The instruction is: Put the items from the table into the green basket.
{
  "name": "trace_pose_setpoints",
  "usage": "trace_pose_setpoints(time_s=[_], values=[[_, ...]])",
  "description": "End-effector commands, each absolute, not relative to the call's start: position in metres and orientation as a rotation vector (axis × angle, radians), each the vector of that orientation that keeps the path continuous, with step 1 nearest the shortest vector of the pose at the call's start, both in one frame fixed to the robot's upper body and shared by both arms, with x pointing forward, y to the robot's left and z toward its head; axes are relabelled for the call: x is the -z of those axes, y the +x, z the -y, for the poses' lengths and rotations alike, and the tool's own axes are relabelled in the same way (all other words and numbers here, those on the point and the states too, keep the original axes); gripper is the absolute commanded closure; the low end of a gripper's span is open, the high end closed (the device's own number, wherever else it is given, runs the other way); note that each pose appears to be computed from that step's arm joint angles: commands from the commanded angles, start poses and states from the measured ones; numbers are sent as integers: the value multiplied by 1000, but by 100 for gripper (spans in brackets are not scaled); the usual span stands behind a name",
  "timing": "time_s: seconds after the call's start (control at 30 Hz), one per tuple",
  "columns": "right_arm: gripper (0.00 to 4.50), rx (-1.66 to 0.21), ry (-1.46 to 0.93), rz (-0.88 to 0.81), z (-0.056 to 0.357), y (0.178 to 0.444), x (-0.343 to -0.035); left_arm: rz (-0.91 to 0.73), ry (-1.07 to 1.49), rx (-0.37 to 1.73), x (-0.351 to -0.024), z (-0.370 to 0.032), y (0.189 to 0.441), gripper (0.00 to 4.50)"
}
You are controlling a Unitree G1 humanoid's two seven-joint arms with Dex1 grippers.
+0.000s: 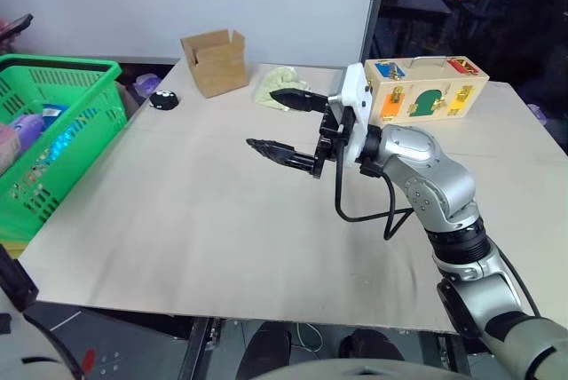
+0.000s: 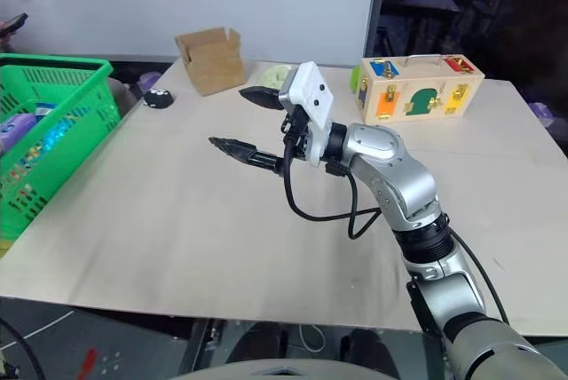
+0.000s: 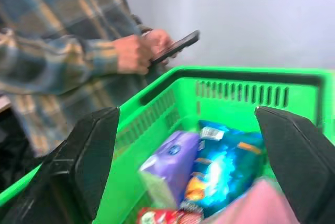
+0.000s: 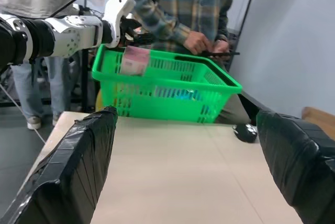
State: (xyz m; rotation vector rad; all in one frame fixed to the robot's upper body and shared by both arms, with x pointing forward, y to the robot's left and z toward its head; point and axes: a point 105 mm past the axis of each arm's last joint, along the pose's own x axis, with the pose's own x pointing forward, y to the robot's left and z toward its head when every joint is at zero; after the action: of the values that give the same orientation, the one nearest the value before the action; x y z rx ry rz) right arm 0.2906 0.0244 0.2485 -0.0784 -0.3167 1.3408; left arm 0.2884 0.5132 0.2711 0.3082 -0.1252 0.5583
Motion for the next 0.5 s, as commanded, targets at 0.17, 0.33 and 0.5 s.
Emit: trace_pose_setpoints(time_s=[0.17,0.33,0.5], values=[[0,-1304,-107,371,-15,291,-258,397,314,-253,-318,-458,308,6],[0,-1283,-113,353,-9,294,-253,388,260,17,-302,-390,319,6],[0,-1218,-132,318,6,300,-244,267,174,320,-256,-288,314,6]])
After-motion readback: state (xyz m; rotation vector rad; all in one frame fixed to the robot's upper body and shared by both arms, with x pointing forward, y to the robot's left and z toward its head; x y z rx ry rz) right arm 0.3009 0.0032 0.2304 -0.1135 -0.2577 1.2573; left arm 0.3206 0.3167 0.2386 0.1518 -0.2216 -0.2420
